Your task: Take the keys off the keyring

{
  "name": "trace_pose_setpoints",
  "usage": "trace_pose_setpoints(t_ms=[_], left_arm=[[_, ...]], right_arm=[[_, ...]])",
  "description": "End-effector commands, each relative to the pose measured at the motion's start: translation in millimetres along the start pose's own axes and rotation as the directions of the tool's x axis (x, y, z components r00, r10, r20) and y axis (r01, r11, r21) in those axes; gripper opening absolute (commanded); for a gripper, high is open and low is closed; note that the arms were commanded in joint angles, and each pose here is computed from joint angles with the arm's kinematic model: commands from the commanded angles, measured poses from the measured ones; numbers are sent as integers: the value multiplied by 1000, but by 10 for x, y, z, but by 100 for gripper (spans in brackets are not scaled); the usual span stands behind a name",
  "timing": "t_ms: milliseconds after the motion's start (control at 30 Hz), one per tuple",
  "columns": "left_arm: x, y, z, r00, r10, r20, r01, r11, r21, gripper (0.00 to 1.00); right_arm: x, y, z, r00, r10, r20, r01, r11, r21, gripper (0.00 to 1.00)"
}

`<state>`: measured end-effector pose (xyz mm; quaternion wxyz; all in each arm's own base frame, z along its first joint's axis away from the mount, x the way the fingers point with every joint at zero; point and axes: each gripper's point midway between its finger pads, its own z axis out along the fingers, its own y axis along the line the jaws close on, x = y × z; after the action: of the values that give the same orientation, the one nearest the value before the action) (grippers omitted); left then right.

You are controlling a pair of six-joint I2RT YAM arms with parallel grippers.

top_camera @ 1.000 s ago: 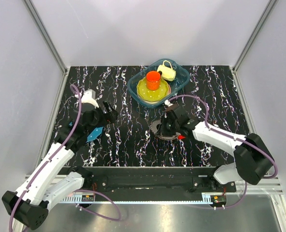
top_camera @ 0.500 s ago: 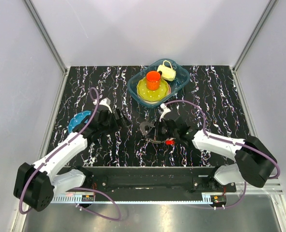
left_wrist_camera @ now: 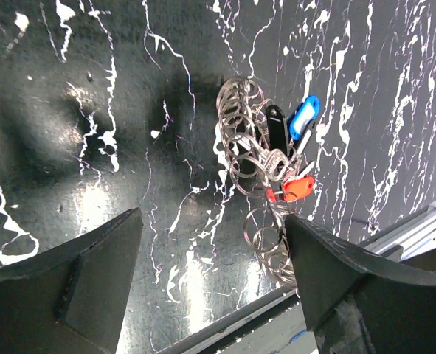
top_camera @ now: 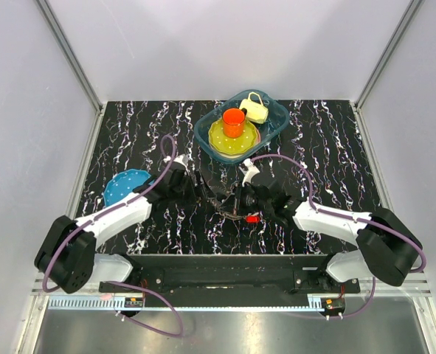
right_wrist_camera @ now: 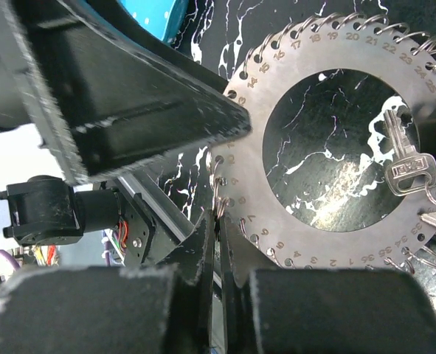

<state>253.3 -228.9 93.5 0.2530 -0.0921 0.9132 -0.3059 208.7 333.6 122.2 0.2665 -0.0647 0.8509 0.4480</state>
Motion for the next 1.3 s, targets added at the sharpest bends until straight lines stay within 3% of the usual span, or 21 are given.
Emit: trace_pose_setpoints(t_ms=[0, 200, 533, 633, 667, 733, 767, 800, 967, 1100, 1267], left_arm=[[-101, -281, 59, 1000, 9, 19, -10, 997, 82, 79], [-27, -370, 94, 998, 57, 1, -56, 992, 114, 72], [149, -519, 151, 996, 34, -83, -17, 979, 203, 56], [105, -618, 136, 996, 45, -76, -26, 971, 239, 39], [100, -630, 132, 996, 51, -75, -31, 969, 244, 27], [77, -669, 106, 994, 82, -67, -62, 964, 257, 16], [67, -689, 92, 993, 95, -63, -75, 961, 265, 4], [62, -714, 56, 992, 111, -58, -91, 956, 277, 0], [-7, -938, -138, 957, 289, -3, -267, 888, 374, 0], [-72, -1013, -284, 907, 421, 15, -395, 839, 374, 0], [-252, -1070, -570, 796, 595, 110, -594, 734, 330, 0]], right_arm=[[-115, 257, -24, 998, -36, 47, 40, 994, -97, 8], [-86, 235, -12, 998, -32, 48, 37, 994, -105, 8], [-47, 178, 34, 999, -27, 38, 31, 995, -99, 9], [-34, 171, 43, 999, -23, 34, 26, 995, -98, 12], [-40, 166, 34, 999, -26, 35, 29, 995, -94, 16], [-63, 156, 17, 998, -38, 40, 41, 996, -74, 22], [-51, 131, -38, 998, -53, 31, 55, 997, -50, 25], [-105, 156, -69, 997, -66, 41, 68, 997, -40, 33], [-336, 111, -426, 975, -185, 125, 175, 981, 89, 53], [-536, 152, -712, 935, -274, 223, 248, 959, 136, 59], [-783, 285, -1018, 859, -368, 357, 333, 930, 156, 59]])
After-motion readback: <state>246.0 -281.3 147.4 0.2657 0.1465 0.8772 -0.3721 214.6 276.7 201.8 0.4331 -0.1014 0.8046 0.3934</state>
